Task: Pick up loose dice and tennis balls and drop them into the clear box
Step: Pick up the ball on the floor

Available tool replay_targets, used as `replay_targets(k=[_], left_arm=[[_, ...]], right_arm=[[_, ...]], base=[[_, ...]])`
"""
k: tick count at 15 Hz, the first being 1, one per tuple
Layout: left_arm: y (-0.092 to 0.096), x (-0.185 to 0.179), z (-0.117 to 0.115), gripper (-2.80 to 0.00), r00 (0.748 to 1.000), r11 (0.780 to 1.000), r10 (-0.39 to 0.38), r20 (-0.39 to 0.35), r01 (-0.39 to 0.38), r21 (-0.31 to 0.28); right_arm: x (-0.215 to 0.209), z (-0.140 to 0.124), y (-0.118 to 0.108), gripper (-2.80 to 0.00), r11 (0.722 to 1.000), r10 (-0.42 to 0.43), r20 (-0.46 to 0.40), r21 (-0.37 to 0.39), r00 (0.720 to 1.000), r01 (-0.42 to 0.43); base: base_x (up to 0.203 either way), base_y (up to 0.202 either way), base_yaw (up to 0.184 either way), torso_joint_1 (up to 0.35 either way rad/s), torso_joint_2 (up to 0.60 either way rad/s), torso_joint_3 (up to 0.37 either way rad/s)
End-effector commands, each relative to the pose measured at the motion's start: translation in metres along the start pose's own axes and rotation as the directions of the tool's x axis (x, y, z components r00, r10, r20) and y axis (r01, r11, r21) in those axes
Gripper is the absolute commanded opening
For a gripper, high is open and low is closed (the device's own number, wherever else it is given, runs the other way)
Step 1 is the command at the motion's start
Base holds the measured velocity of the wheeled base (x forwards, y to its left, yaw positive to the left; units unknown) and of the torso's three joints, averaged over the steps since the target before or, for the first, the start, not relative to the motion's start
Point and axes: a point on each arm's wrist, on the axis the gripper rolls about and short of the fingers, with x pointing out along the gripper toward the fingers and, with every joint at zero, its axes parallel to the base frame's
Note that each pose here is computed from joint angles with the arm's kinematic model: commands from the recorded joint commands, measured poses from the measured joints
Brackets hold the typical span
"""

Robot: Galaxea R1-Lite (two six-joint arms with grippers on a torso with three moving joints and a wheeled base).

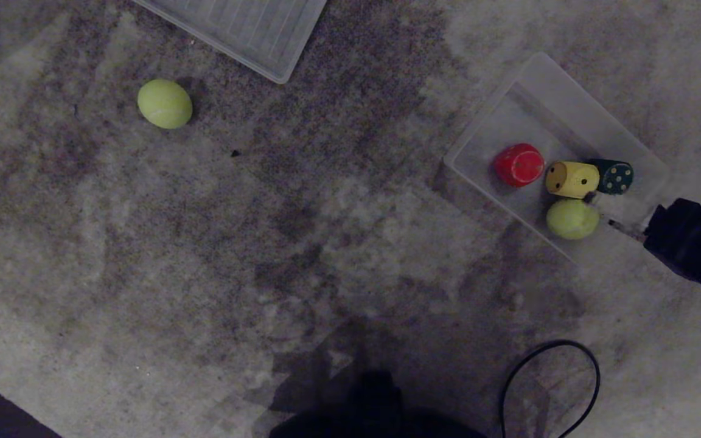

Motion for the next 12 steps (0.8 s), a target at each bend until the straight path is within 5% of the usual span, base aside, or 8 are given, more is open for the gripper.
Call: replay_targets(k=[1,5,12], left_arm=[[0.0,0.0,0.0,-2.8,1.0,1.0,0.001,-0.003,-0.001,-0.001],[0.0,0.0,0.0,-2.8,1.0,1.0,0.001,-0.003,-0.001,-0.001],[0.0,0.0,0.0,-2.8,1.0,1.0,0.001,-0.003,-0.001,-0.001]], right_arm=[[-0.054,-0.009,0.003,-2.8,1.0,0.01,0.02,-0.024,1.0,-0.009],[-0.113,-0.061,-0.02,-2.8,0.969,-0.123,-0.127,-0.23,0.984,0.091],[-0.181,-0.125,-0.042,-2.8,0.905,-0.257,-0.096,-0.373,0.962,0.205]], base=[[0.0,0.0,0.0,0.0,0.0,0.0],[0.0,0.0,0.0,0.0,0.0,0.0],[0.0,0.0,0.0,0.0,0.0,0.0]])
